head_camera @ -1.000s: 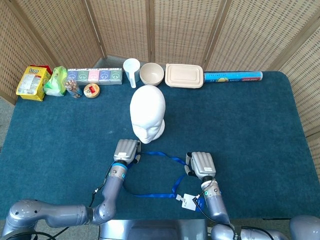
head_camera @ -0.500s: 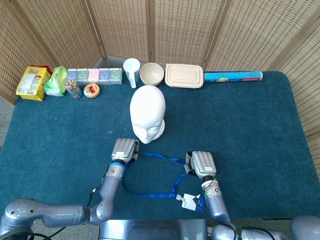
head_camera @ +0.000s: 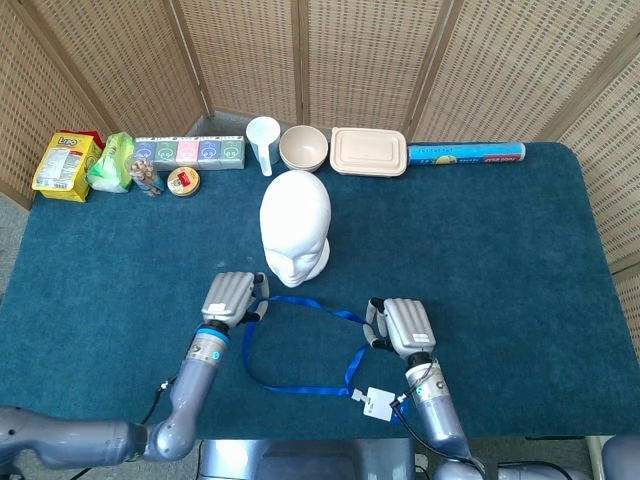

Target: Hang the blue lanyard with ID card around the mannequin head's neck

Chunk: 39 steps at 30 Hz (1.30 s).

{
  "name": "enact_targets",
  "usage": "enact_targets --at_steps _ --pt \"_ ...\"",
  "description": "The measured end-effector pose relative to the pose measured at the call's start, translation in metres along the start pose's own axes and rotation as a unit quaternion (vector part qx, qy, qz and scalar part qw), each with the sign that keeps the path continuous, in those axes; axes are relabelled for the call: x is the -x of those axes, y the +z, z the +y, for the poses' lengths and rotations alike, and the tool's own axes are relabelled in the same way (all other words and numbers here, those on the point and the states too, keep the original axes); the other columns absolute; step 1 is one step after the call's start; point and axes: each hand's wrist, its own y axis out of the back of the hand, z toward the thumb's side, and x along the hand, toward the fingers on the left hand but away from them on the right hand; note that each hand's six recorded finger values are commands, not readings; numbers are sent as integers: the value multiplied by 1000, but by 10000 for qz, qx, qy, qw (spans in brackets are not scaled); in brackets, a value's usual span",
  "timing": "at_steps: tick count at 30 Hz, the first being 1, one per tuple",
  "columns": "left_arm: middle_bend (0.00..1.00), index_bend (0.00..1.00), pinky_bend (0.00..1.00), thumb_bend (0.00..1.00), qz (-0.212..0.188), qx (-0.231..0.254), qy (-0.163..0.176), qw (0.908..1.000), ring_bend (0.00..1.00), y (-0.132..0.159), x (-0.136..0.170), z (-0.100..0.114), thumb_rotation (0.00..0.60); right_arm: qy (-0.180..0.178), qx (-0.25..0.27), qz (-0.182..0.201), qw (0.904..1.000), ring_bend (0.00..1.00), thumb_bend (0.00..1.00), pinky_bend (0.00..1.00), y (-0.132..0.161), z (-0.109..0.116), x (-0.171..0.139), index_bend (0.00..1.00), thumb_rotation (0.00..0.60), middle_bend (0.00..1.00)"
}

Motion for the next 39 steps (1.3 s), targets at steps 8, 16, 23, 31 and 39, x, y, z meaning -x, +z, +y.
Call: enact_targets --at_steps 8,16,23,31,39 --pt "1000 596 1000 459 -537 495 593 9956 1000 5 32 55 600 -188 577 614 9963 993 493 1000 28 45 -20 656 570 769" --pt "1000 597 1000 460 -907 819 1235 9848 1000 9 59 120 600 -346 1228 1117 9855 993 500 1000 49 99 -33 660 570 773" --pt "1000 596 1000 459 -1056 922 1650 9763 1000 11 71 164 600 -386 1697 1380 9750 996 501 1000 59 127 -39 661 570 776" --pt "1000 596 1000 459 -993 890 1921 9723 1000 7 75 199 600 -294 2231 1521 9624 997 501 1000 65 144 -40 662 570 776" --pt "1000 597 1000 459 -914 873 1979 9720 1000 0 72 224 600 -33 2741 1646 9475 997 501 1000 73 150 -41 662 571 776"
